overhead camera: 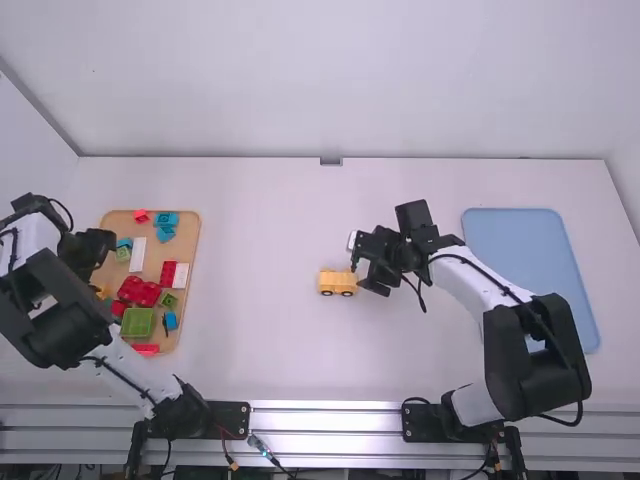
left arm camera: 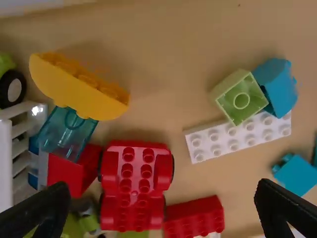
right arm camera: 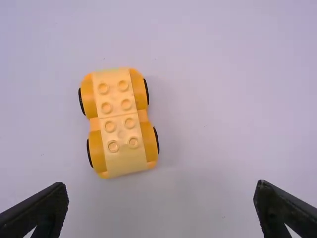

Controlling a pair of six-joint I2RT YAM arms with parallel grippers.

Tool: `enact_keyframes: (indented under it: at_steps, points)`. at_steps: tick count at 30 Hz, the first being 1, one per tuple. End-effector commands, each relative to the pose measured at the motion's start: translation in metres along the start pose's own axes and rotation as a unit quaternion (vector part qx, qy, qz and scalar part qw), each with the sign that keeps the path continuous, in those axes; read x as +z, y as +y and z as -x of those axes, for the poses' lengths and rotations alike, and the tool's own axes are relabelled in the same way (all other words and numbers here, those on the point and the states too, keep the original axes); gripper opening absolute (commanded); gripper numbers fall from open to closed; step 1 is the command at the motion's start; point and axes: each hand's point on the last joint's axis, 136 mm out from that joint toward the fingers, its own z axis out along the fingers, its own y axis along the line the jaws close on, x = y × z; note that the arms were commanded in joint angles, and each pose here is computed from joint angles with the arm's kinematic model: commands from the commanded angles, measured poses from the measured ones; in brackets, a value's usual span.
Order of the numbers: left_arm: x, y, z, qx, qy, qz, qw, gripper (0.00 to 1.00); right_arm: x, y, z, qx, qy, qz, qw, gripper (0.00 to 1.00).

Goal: Assemble lego blocks to make yellow taxi

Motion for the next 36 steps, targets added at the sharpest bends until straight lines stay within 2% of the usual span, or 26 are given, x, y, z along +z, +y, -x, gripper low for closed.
enact_keyframes:
  at_steps: [1,5,8,16,29,36]
  points:
    - [-0.001,0.002,0.005,-0.042,-0.010,0.005,0.999,0.99,-0.004,-0.002,0.004,-0.002,-0.004,-0.004,1.000,0.99]
    - [0.000,-0.002,0.013,-0.047,-0.028,-0.003,0.999,0.99,-0.004,-0.002,0.005,-0.003,-0.004,-0.004,1.000,0.99]
    - [-0.001,0.019,0.015,-0.106,-0.037,0.037,0.993,0.99,-0.004,-0.001,0.005,-0.003,-0.006,-0.003,1.000,0.99]
    - [0.017,0.042,0.023,-0.137,-0.049,0.090,0.985,1.00,-0.004,-0.001,0.005,-0.002,-0.006,-0.003,1.000,0.99]
    - [0.031,0.045,0.036,-0.183,-0.041,0.065,0.980,0.84,-0.004,0.001,0.006,-0.001,-0.008,0.002,1.000,0.99]
    - [0.036,0.036,0.023,-0.185,-0.026,0.058,0.981,0.72,-0.004,0.001,0.006,0.002,-0.009,0.003,1.000,0.99]
